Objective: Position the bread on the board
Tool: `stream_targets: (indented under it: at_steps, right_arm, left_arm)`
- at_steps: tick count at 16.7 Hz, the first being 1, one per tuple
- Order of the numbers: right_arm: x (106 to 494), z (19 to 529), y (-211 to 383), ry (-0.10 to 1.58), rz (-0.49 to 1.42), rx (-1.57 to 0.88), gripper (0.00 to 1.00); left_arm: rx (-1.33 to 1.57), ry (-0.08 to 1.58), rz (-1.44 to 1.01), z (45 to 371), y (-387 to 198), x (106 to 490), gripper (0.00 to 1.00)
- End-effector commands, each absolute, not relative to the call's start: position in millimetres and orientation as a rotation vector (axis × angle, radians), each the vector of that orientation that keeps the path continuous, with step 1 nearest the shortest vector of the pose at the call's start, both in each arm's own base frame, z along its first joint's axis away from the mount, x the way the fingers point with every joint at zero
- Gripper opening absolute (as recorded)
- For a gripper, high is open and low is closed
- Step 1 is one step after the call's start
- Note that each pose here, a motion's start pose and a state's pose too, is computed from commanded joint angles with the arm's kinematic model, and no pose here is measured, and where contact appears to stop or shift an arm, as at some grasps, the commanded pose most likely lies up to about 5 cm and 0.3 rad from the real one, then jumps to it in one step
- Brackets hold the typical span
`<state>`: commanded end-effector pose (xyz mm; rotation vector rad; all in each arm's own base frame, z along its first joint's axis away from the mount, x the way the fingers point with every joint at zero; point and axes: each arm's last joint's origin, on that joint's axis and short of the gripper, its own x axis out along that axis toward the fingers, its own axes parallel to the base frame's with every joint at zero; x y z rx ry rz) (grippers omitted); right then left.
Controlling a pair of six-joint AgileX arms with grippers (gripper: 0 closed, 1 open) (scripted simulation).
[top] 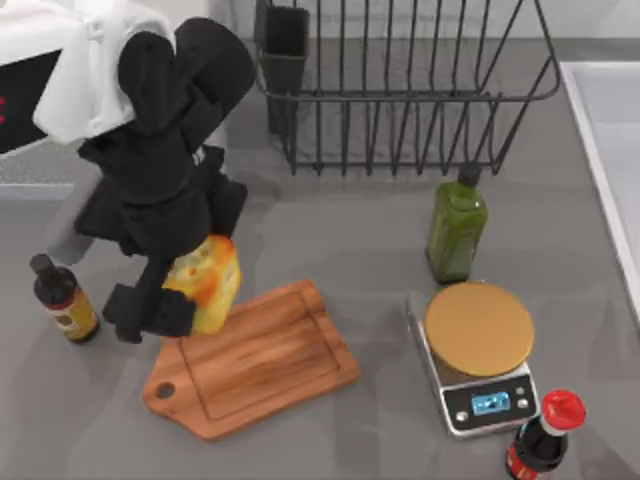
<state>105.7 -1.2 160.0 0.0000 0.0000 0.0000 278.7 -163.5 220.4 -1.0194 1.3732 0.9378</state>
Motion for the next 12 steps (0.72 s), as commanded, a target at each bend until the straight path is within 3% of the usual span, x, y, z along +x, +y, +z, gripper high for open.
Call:
stream_targets:
  at_steps: [6,12]
  right_arm:
    - [105.7,160.0,-1.2,0.000,0.000,0.000,1.00]
    - [105.7,160.0,-1.2,0.000,0.000,0.000,1.00]
  left_arm:
    - [-1.188,1.255,1.168,188.8,-192.1,274.6,0.00]
    - [-1.207,1.239,1.189,185.5,-194.7,274.8,0.00]
